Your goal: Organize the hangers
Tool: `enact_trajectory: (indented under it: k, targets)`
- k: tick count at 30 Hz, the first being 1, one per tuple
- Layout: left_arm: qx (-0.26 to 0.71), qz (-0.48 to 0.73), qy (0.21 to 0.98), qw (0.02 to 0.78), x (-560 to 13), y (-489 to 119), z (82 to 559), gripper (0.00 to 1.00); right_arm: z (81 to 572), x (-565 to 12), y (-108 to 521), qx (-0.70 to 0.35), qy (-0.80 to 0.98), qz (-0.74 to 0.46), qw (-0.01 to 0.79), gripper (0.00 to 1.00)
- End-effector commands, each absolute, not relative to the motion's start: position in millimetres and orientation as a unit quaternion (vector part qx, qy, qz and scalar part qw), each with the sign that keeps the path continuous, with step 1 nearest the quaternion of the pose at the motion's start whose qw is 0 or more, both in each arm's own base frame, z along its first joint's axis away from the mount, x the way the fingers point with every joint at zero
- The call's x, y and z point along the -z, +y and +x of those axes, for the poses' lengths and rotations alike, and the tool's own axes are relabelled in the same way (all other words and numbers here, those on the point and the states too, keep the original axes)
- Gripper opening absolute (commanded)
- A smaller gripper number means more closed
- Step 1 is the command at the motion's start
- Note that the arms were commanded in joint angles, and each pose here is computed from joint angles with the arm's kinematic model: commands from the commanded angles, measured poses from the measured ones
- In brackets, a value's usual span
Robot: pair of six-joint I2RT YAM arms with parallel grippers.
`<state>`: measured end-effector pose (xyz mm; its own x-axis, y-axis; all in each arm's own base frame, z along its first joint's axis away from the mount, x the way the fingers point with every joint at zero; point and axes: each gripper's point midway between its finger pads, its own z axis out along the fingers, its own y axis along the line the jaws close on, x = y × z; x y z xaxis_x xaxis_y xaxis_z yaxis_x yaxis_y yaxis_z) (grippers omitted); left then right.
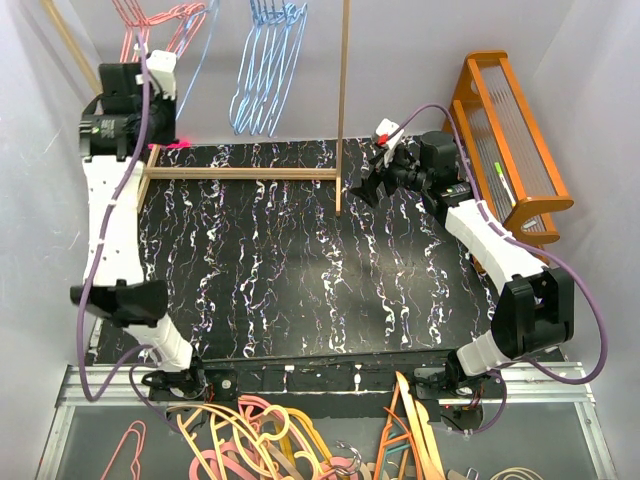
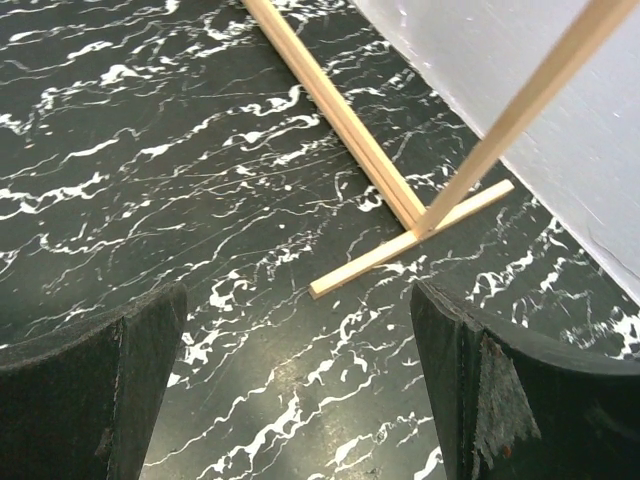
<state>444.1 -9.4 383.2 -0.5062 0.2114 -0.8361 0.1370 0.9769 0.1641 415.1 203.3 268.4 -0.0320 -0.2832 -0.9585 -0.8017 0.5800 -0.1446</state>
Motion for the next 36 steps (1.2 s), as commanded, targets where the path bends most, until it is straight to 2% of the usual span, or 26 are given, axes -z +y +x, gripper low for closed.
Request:
enact_trajectory:
  k: [1, 5, 9, 13, 17, 22, 31, 33, 36]
  targets:
    - [-0.039, 0.095, 0.87, 0.483, -402.2, 8.4, 375.4, 0.0, 404.1, -294.6, 222.0, -0.262, 0.617, -0.46, 0.582, 0.98]
    - [-0.001, 0.116, 0.887, 0.446, -392.0, 5.1, 328.6, 0.0, 389.6, -294.5, 237.1, -0.297, 0.565, -0.52, 0.567, 0.98]
    - [0.113, 0.197, 0.909, 0.349, -352.7, -35.3, 250.7, 0.0, 369.7, -279.8, 250.2, -0.322, 0.521, -0.583, 0.534, 0.98]
    - [0.172, 0.22, 0.902, 0.329, -329.6, -57.7, 204.1, 0.0, 363.7, -271.4, 256.4, -0.336, 0.502, -0.605, 0.519, 0.98]
    - [0.196, 0.238, 0.905, 0.292, -309.8, -69.2, 196.6, 0.0, 363.7, -276.4, 257.8, -0.34, 0.494, -0.61, 0.518, 0.98]
    - [0.146, 0.277, 0.923, 0.221, -264.0, -54.5, 184.6, 0.0, 365.0, -281.2, 258.7, -0.337, 0.487, -0.612, 0.525, 0.98]
    - [0.178, 0.319, 0.907, 0.21, -262.4, -76.7, 180.8, 0.0, 397.8, -308.7, 276.9, -0.342, 0.486, -0.548, 0.588, 0.98]
    - [0.172, 0.32, 0.909, 0.206, -261.3, -75.0, 184.7, 0.0, 414.7, -305.3, 276.4, -0.318, 0.505, -0.532, 0.601, 0.98]
    - [0.145, 0.324, 0.913, 0.201, -257.9, -65.6, 188.8, 0.0, 462.3, -279.3, 255.9, -0.199, 0.581, -0.464, 0.638, 0.98]
